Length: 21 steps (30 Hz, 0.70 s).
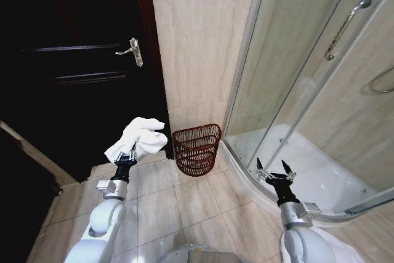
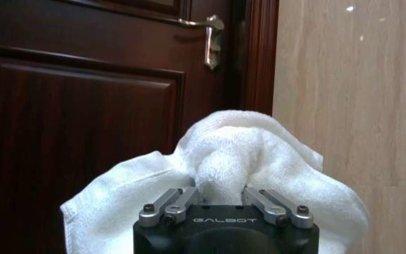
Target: Discard the used towel into the hamper.
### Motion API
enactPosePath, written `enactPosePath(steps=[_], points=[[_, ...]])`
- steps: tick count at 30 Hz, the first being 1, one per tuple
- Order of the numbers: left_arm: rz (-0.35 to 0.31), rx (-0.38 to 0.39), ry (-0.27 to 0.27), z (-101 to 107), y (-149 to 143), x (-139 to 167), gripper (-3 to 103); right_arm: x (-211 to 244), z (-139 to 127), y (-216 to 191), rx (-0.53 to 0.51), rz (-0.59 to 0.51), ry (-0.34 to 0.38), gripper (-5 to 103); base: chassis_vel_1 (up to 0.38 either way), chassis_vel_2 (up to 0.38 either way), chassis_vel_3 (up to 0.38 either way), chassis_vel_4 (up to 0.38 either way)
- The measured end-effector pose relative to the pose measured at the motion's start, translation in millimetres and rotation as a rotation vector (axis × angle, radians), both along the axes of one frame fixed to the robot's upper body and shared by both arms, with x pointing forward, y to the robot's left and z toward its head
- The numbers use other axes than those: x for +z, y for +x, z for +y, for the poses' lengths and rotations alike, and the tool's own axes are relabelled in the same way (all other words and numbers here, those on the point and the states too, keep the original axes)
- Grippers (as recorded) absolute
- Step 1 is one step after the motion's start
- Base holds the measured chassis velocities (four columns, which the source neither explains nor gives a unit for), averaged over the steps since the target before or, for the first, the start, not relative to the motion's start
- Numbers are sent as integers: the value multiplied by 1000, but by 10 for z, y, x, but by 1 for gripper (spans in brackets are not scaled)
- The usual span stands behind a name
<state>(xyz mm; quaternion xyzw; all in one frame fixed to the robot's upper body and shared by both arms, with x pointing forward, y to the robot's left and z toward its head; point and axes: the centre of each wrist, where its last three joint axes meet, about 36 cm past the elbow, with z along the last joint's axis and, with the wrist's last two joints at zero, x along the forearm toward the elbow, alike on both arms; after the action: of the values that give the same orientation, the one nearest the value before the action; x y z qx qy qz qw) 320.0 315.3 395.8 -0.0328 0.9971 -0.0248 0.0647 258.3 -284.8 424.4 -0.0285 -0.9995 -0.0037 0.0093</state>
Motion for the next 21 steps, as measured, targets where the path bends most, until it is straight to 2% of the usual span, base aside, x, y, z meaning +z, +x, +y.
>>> enactPosePath(steps=[8, 11, 13, 15, 16, 18, 20, 21], points=[[5, -20, 12, 10, 75, 0, 19, -5, 23, 19, 15, -2, 6, 100, -155, 162, 136, -170], [14, -59, 19, 22, 247, 64, 19, -10, 44, 27, 20, -2, 26, 100, -55, 71, 60, -48], [20, -95, 26, 28, 363, 111, 19, -9, 54, 22, 21, 7, 43, 100, 0, 0, 0, 0], [37, -212, 40, 46, 510, 206, 19, -27, 48, 30, 23, 12, 48, 100, 13, -26, -29, 20], [37, -212, 40, 46, 510, 206, 19, -27, 48, 30, 23, 12, 48, 100, 27, -51, -58, 40], [57, -319, 46, 43, 623, 260, 19, -58, 30, 55, 26, 17, 47, 100, 39, -52, -59, 36], [70, -370, 65, 28, 817, 241, 19, -73, 16, 62, 24, 20, 45, 100, 36, -39, -9, 68], [70, -370, 65, 28, 817, 241, 19, -73, 16, 62, 24, 20, 45, 100, 35, -26, -9, 68]])
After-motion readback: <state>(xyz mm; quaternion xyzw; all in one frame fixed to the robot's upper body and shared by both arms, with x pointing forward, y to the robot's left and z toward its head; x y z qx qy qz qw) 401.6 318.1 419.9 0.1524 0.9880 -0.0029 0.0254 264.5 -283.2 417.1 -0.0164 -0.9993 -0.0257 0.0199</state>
